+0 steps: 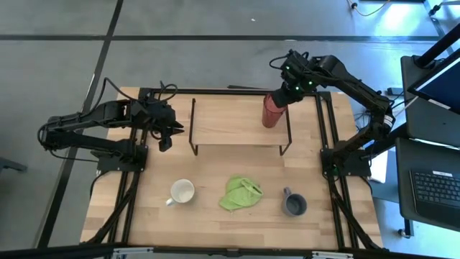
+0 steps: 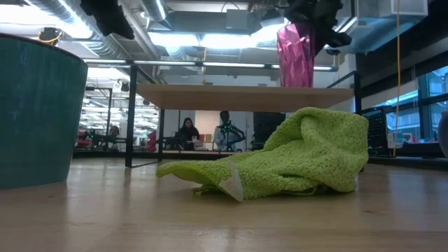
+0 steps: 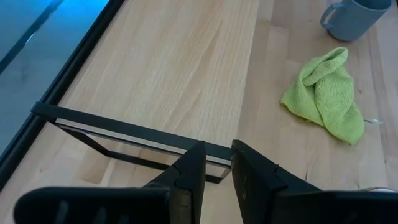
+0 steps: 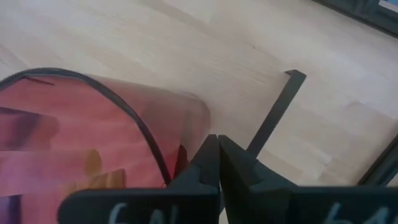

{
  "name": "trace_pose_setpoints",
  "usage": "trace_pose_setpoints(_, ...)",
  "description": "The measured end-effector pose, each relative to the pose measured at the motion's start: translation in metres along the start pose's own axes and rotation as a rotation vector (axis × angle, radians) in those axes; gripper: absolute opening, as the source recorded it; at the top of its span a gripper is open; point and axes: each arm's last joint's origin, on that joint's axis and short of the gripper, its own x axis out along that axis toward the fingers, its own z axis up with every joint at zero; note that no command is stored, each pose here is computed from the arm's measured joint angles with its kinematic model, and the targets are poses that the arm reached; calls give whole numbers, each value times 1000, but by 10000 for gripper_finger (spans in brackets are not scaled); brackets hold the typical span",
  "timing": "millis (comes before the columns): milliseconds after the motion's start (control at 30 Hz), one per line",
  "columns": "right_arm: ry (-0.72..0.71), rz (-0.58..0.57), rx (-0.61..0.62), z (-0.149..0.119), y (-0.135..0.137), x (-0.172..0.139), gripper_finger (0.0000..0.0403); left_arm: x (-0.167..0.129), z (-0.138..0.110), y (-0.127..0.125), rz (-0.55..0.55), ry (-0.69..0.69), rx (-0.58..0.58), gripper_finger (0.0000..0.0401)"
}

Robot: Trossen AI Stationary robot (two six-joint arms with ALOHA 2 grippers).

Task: Stack small to large cups/mugs on shelf
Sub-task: Put the red cup on the shelf, then put the blue mug on the shelf

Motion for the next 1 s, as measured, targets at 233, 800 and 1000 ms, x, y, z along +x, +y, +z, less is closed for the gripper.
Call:
trace_pose_setpoints(233, 18, 12, -31, -6, 8, 1, 1, 0, 0, 0, 0, 0, -2, 71)
trace_pose_setpoints(800, -409, -217, -61, 7, 7, -66, 8, 0, 1, 0, 7, -6, 15, 71)
trace_pose_setpoints(1000, -451, 332, -194, 6, 33, -107, 9, 0, 4, 5, 28, -34, 68, 71)
